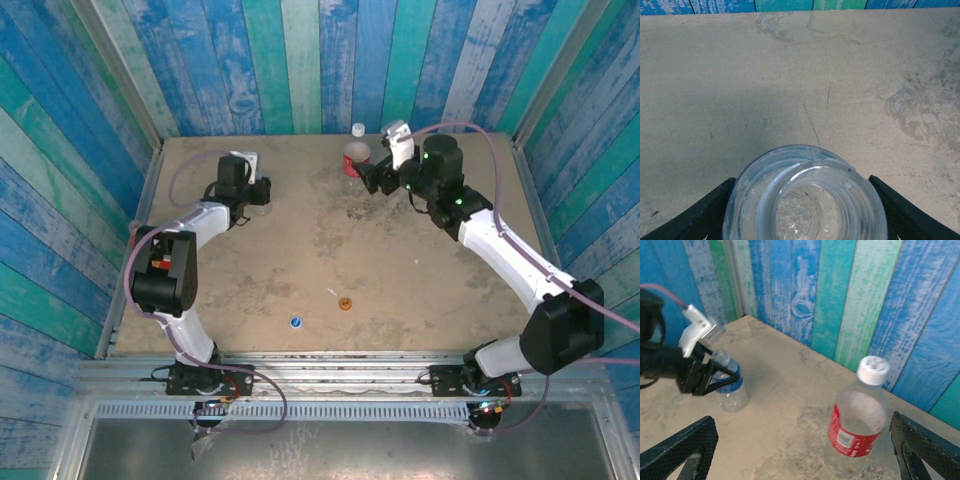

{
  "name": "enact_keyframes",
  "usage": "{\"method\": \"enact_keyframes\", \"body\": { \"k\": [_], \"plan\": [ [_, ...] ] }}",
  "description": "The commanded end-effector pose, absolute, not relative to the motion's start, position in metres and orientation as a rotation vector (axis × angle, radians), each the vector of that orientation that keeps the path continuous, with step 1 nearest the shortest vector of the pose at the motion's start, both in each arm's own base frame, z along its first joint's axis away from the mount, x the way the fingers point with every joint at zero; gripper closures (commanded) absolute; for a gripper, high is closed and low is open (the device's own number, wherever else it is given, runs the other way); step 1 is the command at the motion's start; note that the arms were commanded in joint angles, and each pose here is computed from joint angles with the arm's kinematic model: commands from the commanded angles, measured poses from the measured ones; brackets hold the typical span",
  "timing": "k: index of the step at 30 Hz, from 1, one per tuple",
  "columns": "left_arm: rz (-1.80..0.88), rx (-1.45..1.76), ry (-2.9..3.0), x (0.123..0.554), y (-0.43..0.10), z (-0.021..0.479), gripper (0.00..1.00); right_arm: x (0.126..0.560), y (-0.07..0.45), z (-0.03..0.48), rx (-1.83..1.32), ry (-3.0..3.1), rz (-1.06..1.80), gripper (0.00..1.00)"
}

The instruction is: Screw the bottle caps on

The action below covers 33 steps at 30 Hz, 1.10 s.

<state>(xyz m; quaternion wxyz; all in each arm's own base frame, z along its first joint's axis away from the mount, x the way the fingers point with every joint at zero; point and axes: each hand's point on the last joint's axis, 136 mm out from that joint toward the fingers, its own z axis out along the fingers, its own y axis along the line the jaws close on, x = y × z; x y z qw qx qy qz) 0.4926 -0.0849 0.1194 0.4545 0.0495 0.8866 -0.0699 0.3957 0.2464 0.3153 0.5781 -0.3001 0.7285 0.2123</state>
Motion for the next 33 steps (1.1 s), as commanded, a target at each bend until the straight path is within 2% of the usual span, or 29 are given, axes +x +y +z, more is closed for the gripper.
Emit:
{"method": "enact_keyframes", "body": {
  "k": [1,7,10,14,16,20,25,33],
  "plan": [
    [-0.186,0.113,2.178,0.477,-0.082,0.135,0.39,0.358,0.275,0.285,-0.905,1.711,0.546,0.09],
    [-0.192,0.107,2.168,0.459,-0.081,0.149,0.39,0.270,0.338,0.211,-1.315,1.690,0.661,0.10],
    [-0.178,0.118,2.171,0.448,-0.082,0.153,0.39,0.225,0.359,0.171,-1.538,1.634,0.701,0.14],
    [-0.181,0.124,2.165,0.437,-0.086,0.156,0.39,0.184,0.378,0.127,-1.706,1.607,0.739,0.24],
    [-0.180,0.124,2.162,0.433,-0.087,0.156,0.39,0.174,0.383,0.107,-1.771,1.603,0.719,0.30],
    [-0.194,0.128,2.165,0.429,-0.089,0.154,0.39,0.158,0.385,0.074,-1.880,1.593,0.688,0.36],
    [-0.205,0.130,2.170,0.427,-0.091,0.151,0.39,0.144,0.392,0.054,-1.965,1.568,0.686,0.41],
    [-0.211,0.139,2.178,0.424,-0.093,0.146,0.38,0.136,0.405,0.031,-2.024,1.581,0.659,0.44]
  ]
}}
